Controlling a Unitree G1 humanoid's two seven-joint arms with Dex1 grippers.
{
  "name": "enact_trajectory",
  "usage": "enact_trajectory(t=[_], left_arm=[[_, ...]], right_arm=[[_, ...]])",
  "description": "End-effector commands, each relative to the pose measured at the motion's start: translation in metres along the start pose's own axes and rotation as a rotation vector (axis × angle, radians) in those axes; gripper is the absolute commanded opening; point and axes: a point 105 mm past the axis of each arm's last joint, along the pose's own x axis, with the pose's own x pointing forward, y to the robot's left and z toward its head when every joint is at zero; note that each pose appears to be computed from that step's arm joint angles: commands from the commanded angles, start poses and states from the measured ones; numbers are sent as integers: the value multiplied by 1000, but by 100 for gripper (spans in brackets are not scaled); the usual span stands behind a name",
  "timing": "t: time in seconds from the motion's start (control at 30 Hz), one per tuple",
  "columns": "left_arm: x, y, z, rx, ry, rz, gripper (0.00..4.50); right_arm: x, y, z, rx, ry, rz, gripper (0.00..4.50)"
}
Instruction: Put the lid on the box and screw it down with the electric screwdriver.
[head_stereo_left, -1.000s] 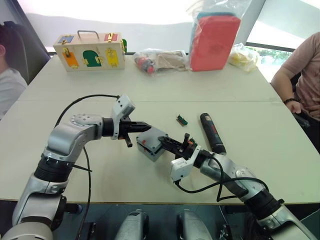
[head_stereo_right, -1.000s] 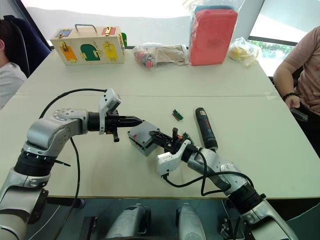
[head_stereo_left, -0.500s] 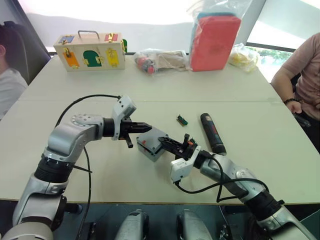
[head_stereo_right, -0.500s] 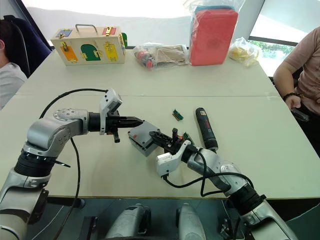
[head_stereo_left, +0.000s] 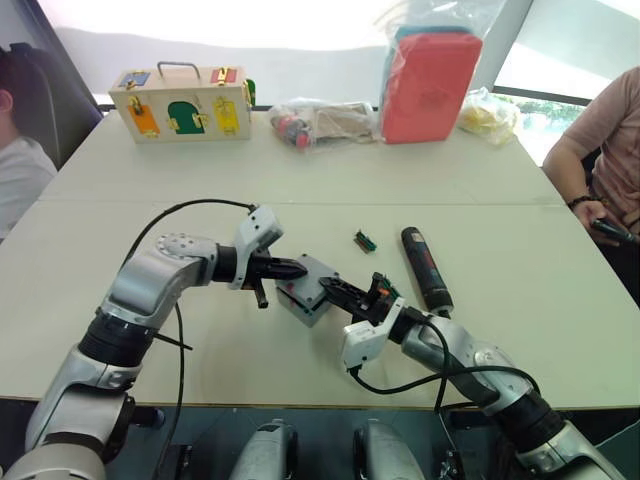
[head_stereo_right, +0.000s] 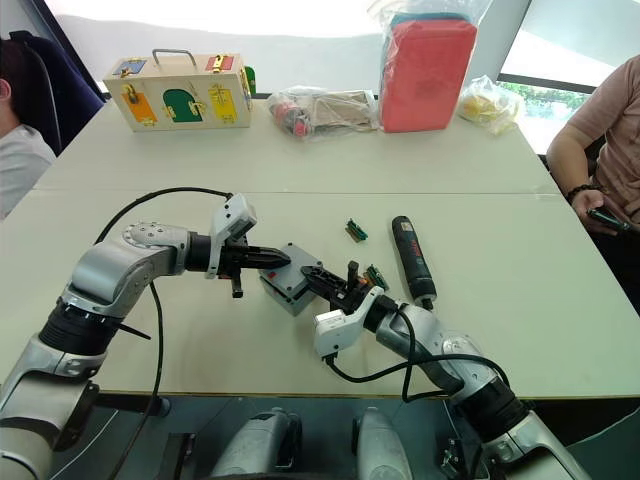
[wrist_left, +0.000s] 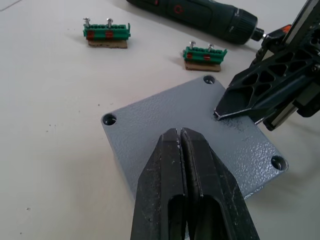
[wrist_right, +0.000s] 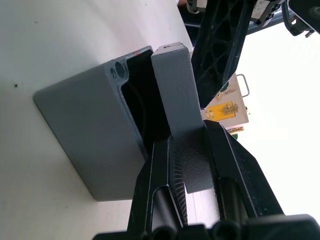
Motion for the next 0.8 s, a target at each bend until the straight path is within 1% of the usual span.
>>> enact_trajectory(t=[0.03, 0.1, 0.2, 0.33, 0.6, 0.8], left_arm=[[3, -3, -16, 16, 70, -15, 0], [5, -4, -26, 25, 101, -15, 0], [8, -3, -38, -19, 90, -5, 0], [13, -2, -47, -23, 97, 6, 0], [20, -7, -65, -20, 144, -1, 0], [23, -9, -67, -26, 136, 0, 0]], right_arm=[[-4, 7, 2, 25, 4, 27, 127], [-2, -3, 1, 28, 4, -2, 201], [-2, -16, 3, 21, -6, -25, 294], [-7, -24, 6, 23, -27, -18, 294], [-20, -28, 10, 37, -34, 37, 294], [-27, -30, 9, 45, -32, 54, 294]])
